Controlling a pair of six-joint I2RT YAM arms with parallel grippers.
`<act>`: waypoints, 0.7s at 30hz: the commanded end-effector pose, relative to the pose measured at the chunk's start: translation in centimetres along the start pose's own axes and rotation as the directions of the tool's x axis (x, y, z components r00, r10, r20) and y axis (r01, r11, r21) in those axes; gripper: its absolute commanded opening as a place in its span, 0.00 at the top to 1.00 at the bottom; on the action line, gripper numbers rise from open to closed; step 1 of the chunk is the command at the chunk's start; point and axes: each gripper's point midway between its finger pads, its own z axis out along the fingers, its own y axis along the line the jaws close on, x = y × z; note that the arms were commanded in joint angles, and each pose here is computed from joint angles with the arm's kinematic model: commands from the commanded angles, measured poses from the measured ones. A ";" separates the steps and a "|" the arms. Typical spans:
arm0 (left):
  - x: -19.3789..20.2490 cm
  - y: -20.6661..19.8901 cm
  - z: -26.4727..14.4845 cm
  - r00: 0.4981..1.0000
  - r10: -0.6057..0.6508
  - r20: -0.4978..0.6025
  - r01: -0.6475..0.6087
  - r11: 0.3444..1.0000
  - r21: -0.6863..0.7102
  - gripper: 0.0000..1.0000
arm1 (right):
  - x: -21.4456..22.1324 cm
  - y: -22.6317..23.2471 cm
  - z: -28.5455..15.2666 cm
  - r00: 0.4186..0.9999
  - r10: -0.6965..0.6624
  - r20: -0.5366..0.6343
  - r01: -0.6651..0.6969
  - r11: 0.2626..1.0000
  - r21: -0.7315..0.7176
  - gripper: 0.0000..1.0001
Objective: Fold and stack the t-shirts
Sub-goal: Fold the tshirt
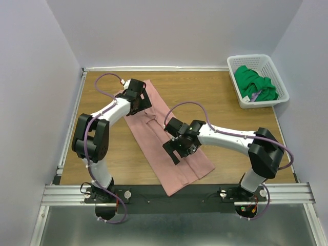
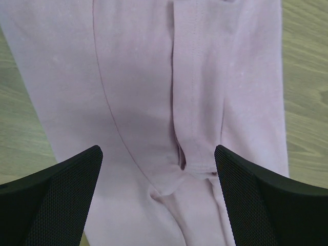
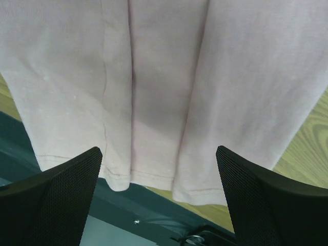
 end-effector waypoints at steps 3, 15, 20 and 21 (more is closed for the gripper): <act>-0.8 -1.3 2.3 1.000 -0.016 0.008 0.016 1.000 0.007 0.02 | 1.2 0.2 2.8 0.998 0.013 -0.061 -0.013 1.000 0.002 0.00; 1.5 -1.5 8.0 0.991 0.081 -0.107 -0.086 0.996 -0.037 0.07 | 1.2 3.4 4.7 0.987 0.099 -0.130 -0.111 0.990 -0.089 0.00; -1.9 -2.8 9.9 0.988 0.140 -0.071 -0.146 0.985 -0.087 0.09 | 0.8 7.0 6.3 0.982 0.081 -0.170 -0.108 0.982 -0.157 0.00; -1.7 -2.7 11.0 0.985 0.149 -0.085 -0.158 0.982 -0.102 0.10 | 0.5 7.5 6.7 0.981 0.093 -0.169 -0.122 0.978 -0.170 0.00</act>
